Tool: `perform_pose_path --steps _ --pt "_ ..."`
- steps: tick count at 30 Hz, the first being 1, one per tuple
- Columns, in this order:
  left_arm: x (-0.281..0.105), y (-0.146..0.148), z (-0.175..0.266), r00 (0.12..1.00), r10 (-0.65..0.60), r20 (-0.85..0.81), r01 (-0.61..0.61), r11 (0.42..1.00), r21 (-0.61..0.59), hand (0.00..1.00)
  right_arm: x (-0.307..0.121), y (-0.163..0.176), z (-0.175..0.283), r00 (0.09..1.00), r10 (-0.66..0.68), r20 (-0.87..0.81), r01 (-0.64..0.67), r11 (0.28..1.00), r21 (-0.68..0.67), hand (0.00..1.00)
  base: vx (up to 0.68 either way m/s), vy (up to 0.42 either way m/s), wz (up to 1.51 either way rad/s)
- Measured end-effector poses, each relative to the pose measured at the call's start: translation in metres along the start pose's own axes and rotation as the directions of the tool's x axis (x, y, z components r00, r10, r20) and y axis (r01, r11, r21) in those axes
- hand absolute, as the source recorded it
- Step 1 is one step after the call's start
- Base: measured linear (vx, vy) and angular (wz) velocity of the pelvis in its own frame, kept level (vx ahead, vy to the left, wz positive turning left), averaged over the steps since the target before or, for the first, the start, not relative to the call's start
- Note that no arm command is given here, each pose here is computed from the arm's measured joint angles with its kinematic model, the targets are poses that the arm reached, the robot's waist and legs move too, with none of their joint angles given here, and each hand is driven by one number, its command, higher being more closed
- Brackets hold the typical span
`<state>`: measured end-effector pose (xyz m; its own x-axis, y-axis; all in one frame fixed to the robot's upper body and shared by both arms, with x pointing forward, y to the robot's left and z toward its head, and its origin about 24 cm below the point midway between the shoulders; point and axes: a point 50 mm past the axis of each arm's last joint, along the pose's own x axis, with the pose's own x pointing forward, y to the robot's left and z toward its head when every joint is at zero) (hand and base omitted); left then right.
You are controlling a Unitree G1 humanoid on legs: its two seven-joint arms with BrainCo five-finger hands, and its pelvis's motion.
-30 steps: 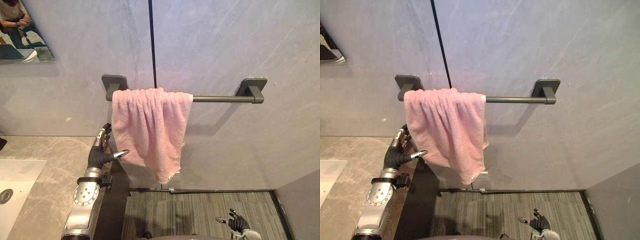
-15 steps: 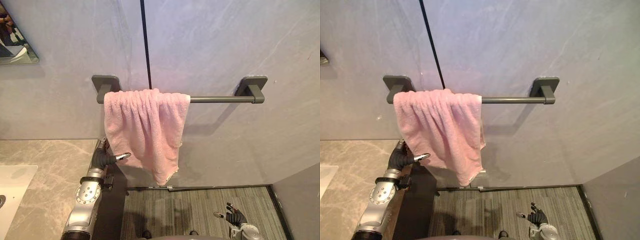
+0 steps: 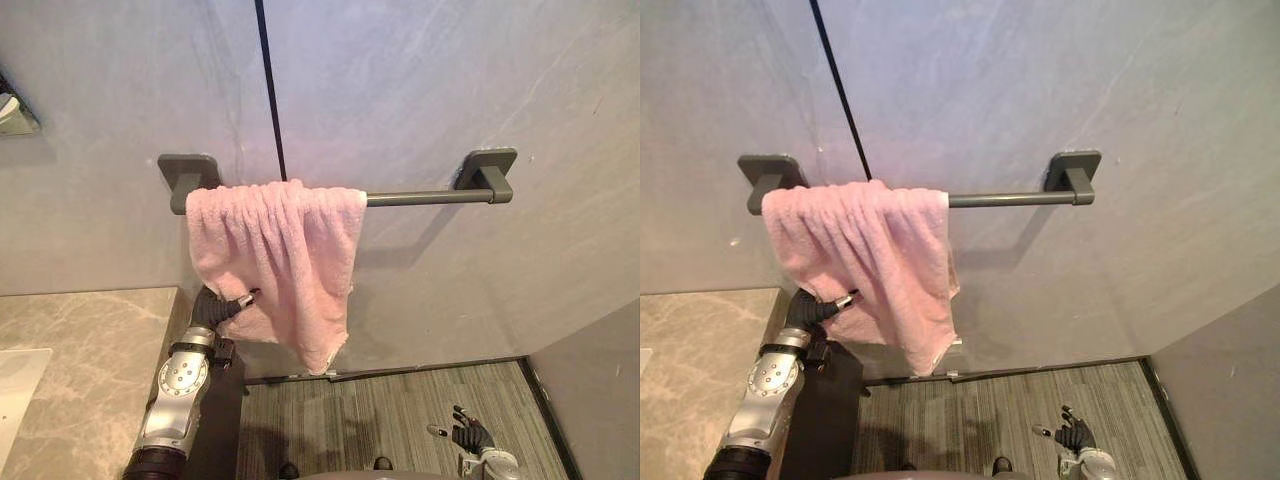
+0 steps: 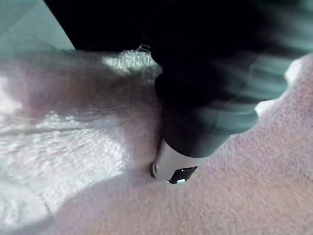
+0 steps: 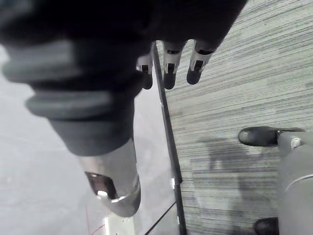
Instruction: Organize washtable
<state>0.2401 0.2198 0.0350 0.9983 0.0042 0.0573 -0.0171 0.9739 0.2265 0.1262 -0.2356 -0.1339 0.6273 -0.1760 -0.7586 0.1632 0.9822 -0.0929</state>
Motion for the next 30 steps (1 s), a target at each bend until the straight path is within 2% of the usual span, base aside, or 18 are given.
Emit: perform_pose_path --steps 4,9,13,14,17,22,30 --pt "0.000 0.000 0.000 1.000 0.001 0.001 -0.001 1.000 0.001 1.00 0.001 0.005 0.020 0.995 0.028 0.092 -0.025 0.999 -0.032 0.00 -0.01 -0.015 -0.01" --pt "-0.002 -0.001 0.004 1.000 0.000 0.018 0.000 1.000 -0.002 1.00 -0.007 0.016 0.075 0.938 0.093 0.333 -0.064 0.993 -0.097 0.00 -0.05 -0.029 -0.02" --pt "-0.006 -0.003 0.008 0.999 -0.001 0.040 0.002 1.000 -0.010 1.00 -0.024 0.028 0.120 0.836 0.178 0.518 -0.110 0.981 -0.161 0.00 -0.03 -0.025 -0.04" --pt "-0.008 -0.004 0.010 0.999 -0.007 0.048 0.007 1.000 -0.012 1.00 -0.032 0.035 0.135 0.785 0.224 0.577 -0.138 0.972 -0.190 0.00 -0.02 -0.027 -0.04" --pt "-0.008 -0.009 0.012 0.998 -0.023 0.056 0.024 1.000 -0.015 1.00 -0.041 0.048 0.161 0.699 0.298 0.650 -0.188 0.954 -0.235 0.00 0.00 0.000 0.00" --pt "-0.008 -0.016 0.011 0.997 -0.043 0.057 0.044 0.999 -0.031 1.00 -0.050 0.062 0.189 0.604 0.375 0.704 -0.240 0.927 -0.288 0.00 -0.02 -0.033 -0.02" --pt "-0.008 -0.028 0.011 0.996 -0.069 0.061 0.073 0.996 -0.055 1.00 -0.056 0.076 0.204 0.541 0.456 0.707 -0.305 0.890 -0.340 0.00 -0.06 -0.028 0.06"
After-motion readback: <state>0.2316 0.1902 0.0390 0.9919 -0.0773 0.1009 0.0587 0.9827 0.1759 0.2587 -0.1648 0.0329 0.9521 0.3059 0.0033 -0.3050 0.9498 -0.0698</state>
